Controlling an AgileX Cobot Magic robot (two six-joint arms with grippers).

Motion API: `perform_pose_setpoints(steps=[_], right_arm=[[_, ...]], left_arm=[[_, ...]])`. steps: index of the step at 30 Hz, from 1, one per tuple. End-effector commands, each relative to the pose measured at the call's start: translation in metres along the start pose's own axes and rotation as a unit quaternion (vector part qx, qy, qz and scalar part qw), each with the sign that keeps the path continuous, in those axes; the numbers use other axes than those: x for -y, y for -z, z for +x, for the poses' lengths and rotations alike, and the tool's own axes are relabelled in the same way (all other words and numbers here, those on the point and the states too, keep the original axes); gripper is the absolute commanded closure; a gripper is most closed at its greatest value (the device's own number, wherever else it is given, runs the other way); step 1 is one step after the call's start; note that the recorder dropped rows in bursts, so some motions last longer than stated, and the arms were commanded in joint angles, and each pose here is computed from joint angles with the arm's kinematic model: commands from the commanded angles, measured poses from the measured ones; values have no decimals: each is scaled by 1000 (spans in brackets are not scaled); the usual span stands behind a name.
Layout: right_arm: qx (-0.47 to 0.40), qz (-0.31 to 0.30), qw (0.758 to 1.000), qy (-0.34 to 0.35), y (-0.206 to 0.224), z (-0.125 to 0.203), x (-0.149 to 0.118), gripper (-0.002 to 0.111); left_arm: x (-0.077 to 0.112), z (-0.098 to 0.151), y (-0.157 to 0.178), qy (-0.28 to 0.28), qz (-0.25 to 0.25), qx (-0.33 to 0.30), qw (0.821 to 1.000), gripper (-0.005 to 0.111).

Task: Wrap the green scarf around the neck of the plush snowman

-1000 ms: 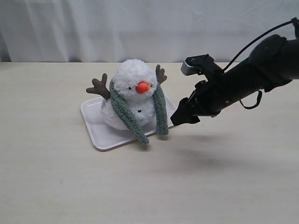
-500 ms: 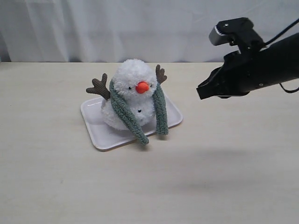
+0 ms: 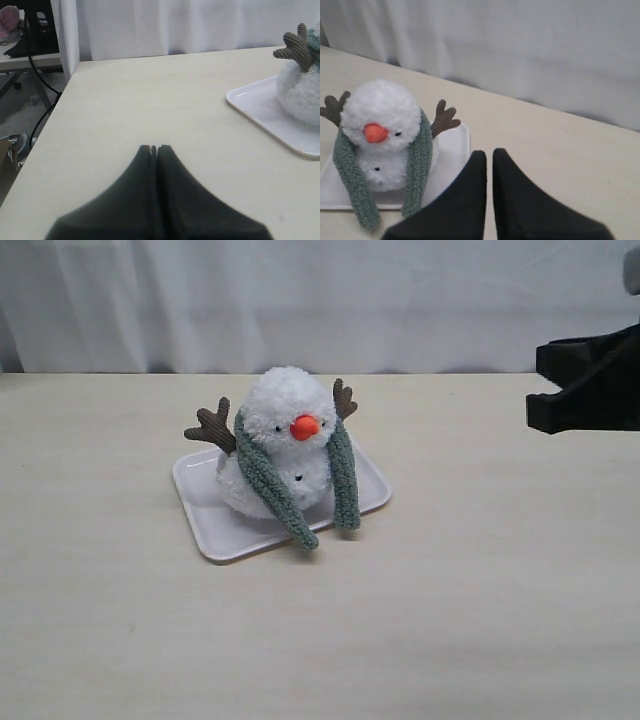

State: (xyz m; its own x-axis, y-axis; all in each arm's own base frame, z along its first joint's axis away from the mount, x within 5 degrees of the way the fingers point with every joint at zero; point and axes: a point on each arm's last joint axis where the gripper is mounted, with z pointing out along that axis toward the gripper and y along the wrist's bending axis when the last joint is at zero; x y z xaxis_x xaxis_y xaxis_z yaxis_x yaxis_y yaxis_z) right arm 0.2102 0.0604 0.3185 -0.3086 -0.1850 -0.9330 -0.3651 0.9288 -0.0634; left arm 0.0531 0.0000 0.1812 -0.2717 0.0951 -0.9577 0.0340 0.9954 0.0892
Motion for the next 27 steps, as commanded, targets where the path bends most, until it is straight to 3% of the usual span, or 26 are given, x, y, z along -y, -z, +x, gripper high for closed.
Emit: perform_pose_setpoints(steps=[1,13,27], right_arm=[[28,-14,1000,2,27,-6,-5,104],[122,-39,991,29,105,-18,-19,104],[198,-30,979,42,149,-19,-24,104]], left_arm=[[0,0,0,1,0,5,1000,107],[0,0,0,1,0,5,1000,107],[0,0,0,1,0,5,1000,107]])
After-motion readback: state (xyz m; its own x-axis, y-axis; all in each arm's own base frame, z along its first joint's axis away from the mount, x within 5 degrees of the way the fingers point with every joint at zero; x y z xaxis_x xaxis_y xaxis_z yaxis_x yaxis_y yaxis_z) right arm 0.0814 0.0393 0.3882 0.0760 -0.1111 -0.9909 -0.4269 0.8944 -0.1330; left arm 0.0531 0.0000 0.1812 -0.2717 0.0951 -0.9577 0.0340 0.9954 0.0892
